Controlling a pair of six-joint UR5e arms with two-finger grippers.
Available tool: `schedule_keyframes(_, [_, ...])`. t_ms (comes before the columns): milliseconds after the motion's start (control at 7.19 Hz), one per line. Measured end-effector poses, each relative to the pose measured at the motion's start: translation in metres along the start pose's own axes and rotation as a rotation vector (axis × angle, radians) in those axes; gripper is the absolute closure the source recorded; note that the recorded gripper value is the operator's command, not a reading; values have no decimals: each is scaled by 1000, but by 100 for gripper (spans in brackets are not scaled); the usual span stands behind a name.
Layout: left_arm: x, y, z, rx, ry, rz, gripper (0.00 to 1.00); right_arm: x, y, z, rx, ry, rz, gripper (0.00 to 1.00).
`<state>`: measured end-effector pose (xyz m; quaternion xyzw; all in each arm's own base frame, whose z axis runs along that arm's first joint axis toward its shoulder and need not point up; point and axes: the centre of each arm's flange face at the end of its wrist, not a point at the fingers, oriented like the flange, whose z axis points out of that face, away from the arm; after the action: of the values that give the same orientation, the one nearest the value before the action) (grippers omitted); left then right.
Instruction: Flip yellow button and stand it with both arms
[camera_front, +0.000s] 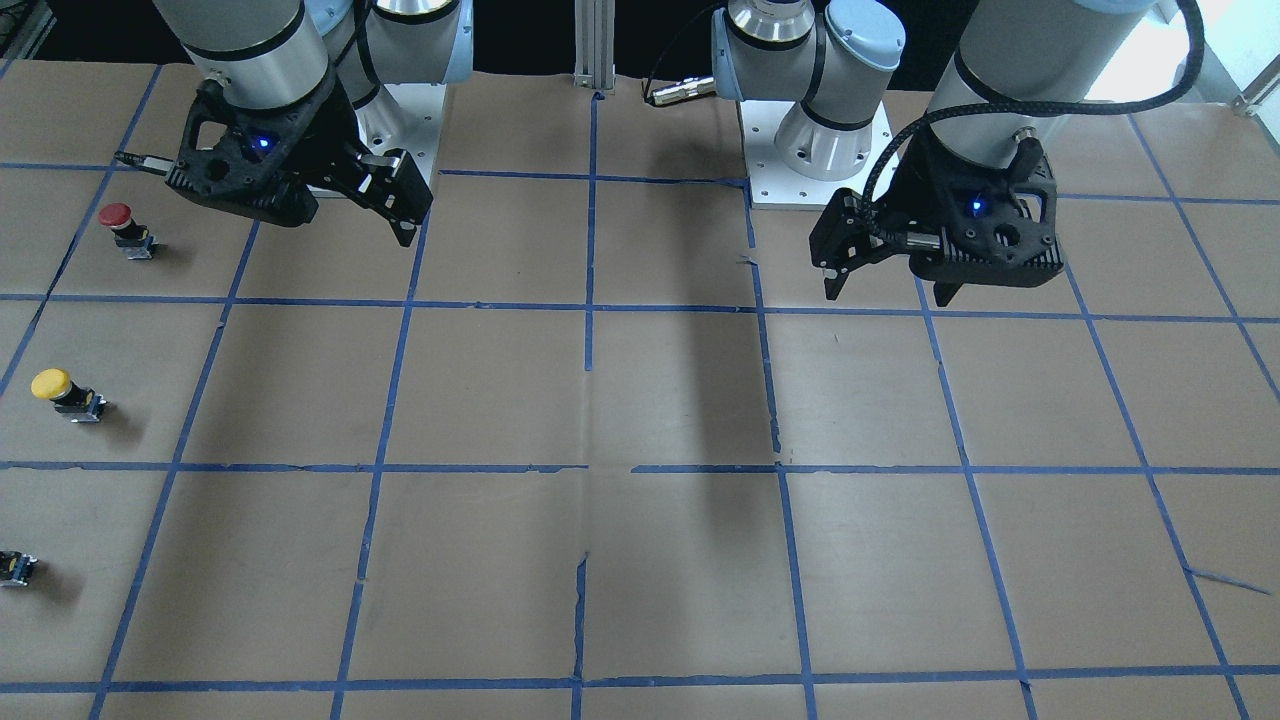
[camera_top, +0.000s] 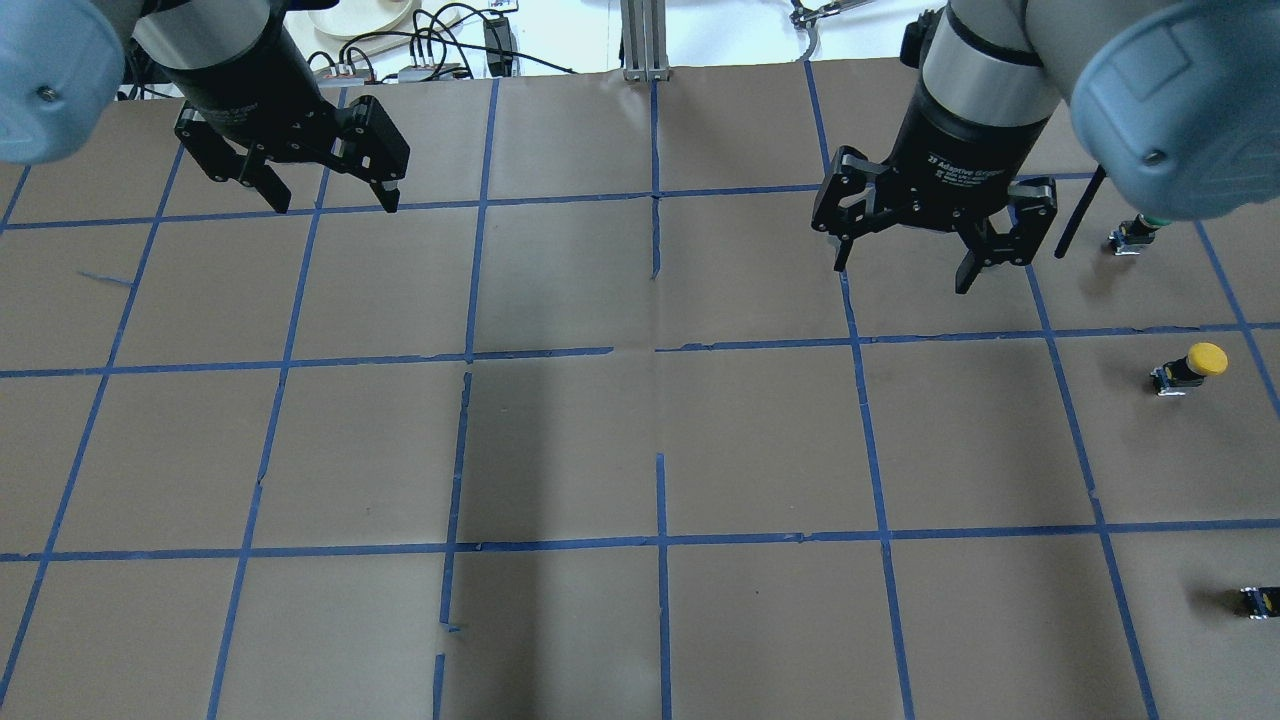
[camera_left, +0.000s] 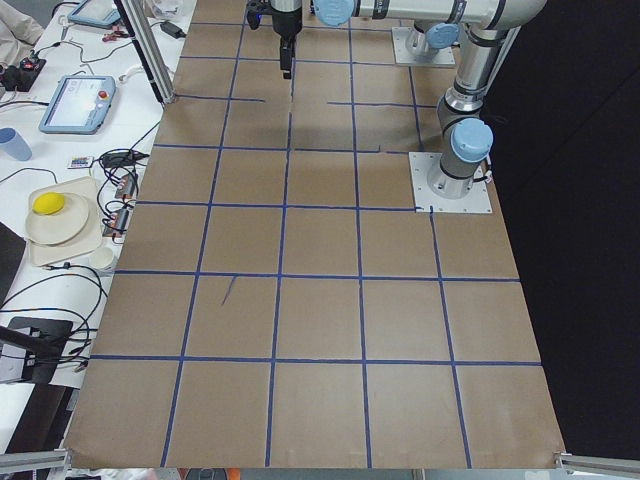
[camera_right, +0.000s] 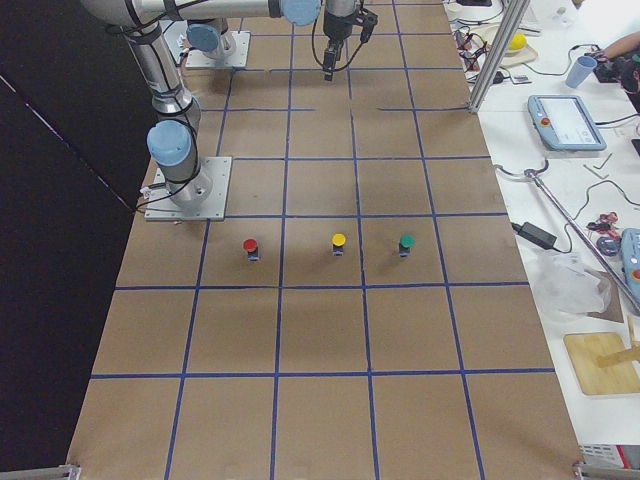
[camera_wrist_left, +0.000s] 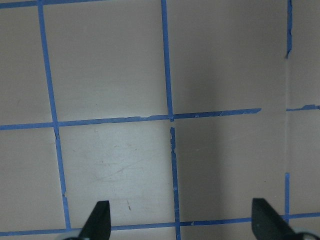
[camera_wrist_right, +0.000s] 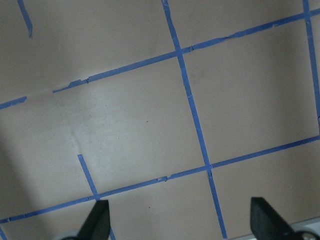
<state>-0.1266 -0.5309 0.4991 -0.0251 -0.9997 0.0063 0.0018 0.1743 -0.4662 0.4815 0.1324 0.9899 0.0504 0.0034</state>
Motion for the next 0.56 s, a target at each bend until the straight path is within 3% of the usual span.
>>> schedule_keyframes(556, [0, 0, 0, 0, 1, 2, 0, 34, -6, -1, -50, 18, 17, 0])
